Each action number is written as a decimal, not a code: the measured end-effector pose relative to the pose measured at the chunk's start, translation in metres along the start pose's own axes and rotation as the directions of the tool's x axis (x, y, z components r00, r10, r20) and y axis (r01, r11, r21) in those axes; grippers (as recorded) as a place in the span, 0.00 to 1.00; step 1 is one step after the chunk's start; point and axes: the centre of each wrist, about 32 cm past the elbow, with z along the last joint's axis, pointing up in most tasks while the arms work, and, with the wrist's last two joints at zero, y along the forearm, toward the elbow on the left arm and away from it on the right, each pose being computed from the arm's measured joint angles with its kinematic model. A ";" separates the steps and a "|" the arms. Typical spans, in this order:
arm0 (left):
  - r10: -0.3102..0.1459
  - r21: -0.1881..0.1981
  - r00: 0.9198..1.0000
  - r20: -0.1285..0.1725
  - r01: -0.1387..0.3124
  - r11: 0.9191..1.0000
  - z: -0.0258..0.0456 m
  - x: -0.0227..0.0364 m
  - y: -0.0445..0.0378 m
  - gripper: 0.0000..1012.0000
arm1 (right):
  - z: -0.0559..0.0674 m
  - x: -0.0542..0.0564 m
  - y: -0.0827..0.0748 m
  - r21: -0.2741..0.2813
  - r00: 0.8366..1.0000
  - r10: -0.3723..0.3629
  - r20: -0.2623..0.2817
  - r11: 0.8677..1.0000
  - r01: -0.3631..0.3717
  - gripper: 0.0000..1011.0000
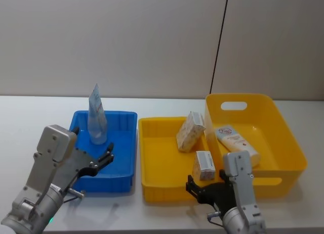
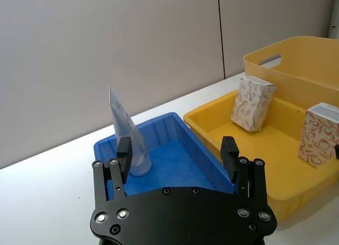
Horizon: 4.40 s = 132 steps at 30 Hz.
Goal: Bimanual collaborative sorting of washing and personal care products
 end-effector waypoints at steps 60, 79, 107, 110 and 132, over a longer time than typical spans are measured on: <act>0.000 0.000 1.000 0.000 0.000 1.000 0.0000 0.0000 0.0000 0.99 | 0.001 -0.015 0.024 -0.001 1.000 -0.007 -0.004 1.000 0.007 0.36; 0.000 0.000 1.000 0.000 0.000 1.000 0.0000 0.0000 0.0000 0.99 | 0.007 -0.015 0.023 0.103 1.000 -0.002 -0.014 0.995 0.003 0.33; 0.000 0.000 1.000 0.000 0.000 1.000 0.0001 0.0000 0.0000 0.99 | 0.075 0.011 0.030 0.454 0.977 -0.117 -0.179 0.871 0.187 0.29; 0.000 0.000 1.000 0.000 0.000 1.000 0.0000 0.0000 0.0000 0.99 | 0.079 0.017 0.030 0.461 0.969 -0.157 -0.193 0.857 0.231 0.29; 0.000 0.000 1.000 0.000 0.000 1.000 0.0000 0.0000 0.0000 0.99 | 0.086 0.048 0.023 0.300 0.916 -0.382 -0.125 0.865 0.402 0.29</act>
